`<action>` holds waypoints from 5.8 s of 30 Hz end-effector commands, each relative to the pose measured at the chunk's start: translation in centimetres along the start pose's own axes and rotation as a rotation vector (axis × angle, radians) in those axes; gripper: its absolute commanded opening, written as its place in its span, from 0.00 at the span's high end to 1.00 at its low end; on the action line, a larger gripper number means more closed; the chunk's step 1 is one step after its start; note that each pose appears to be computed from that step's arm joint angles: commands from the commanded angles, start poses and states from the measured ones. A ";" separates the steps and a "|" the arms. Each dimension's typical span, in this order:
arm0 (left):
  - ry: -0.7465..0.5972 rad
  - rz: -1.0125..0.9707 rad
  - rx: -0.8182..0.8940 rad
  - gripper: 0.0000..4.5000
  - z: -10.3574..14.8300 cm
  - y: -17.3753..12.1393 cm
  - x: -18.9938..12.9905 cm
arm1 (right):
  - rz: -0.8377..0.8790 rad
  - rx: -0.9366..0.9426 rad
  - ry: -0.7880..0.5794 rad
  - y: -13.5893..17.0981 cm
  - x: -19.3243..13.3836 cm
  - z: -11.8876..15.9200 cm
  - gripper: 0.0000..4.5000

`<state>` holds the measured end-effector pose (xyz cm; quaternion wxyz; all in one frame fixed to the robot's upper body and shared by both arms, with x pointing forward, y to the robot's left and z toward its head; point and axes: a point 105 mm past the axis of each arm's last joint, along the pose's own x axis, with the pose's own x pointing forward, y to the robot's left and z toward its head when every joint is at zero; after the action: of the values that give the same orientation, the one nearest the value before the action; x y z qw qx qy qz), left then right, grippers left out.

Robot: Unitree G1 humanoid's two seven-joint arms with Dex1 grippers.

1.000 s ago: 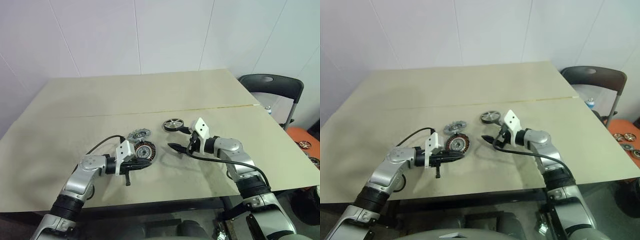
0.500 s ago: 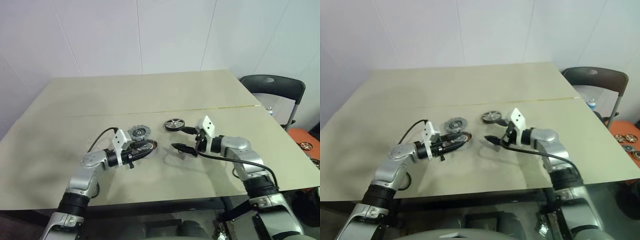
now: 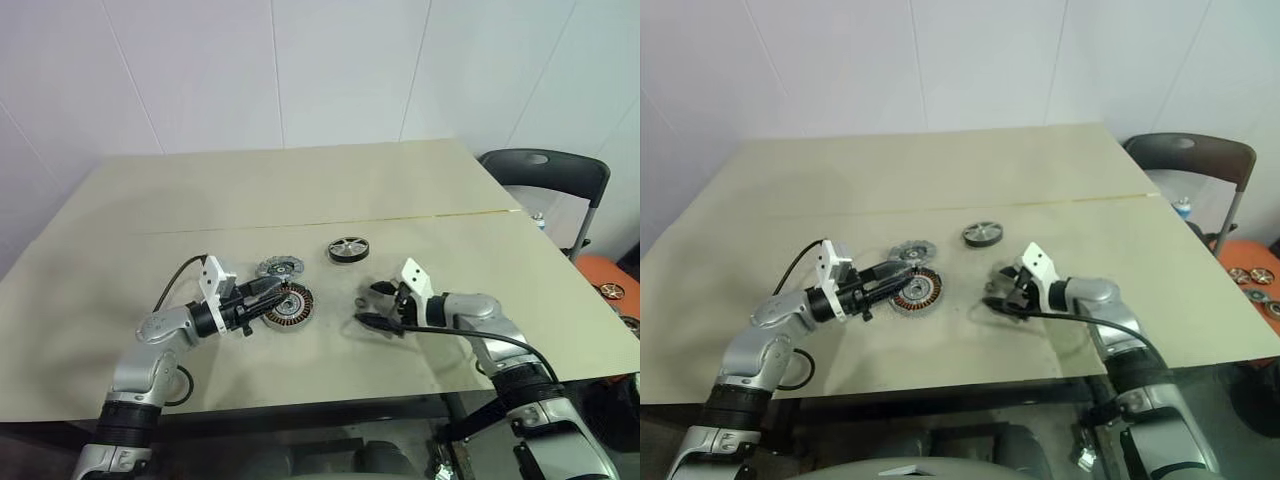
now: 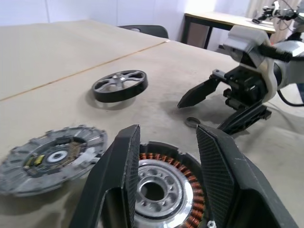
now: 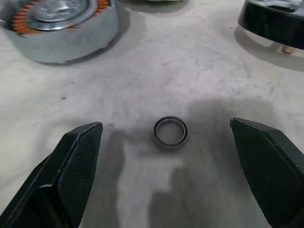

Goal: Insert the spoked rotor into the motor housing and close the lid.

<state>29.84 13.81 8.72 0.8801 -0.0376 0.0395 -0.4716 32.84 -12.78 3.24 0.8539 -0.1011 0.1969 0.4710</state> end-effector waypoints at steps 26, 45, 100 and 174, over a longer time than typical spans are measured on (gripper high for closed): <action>-0.040 0.189 0.089 0.54 2.3 3.8 -3.5 | 0.120 -0.150 -0.309 3.4 2.5 12.0 0.85; -0.028 0.191 0.073 0.54 1.3 3.4 -3.9 | 0.184 -0.207 -0.046 6.5 8.1 8.3 0.85; -0.004 0.193 0.046 0.54 -0.1 3.1 -3.6 | 0.250 -0.187 -0.067 8.5 10.1 8.5 0.85; 0.020 0.238 0.061 0.54 -0.6 3.9 -4.5 | 0.297 -0.194 0.034 8.9 9.8 6.2 0.99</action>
<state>30.14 19.49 6.86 0.9286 -0.0160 0.0558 -0.3665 32.00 1.50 5.30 0.7688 -0.1424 0.1694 0.6000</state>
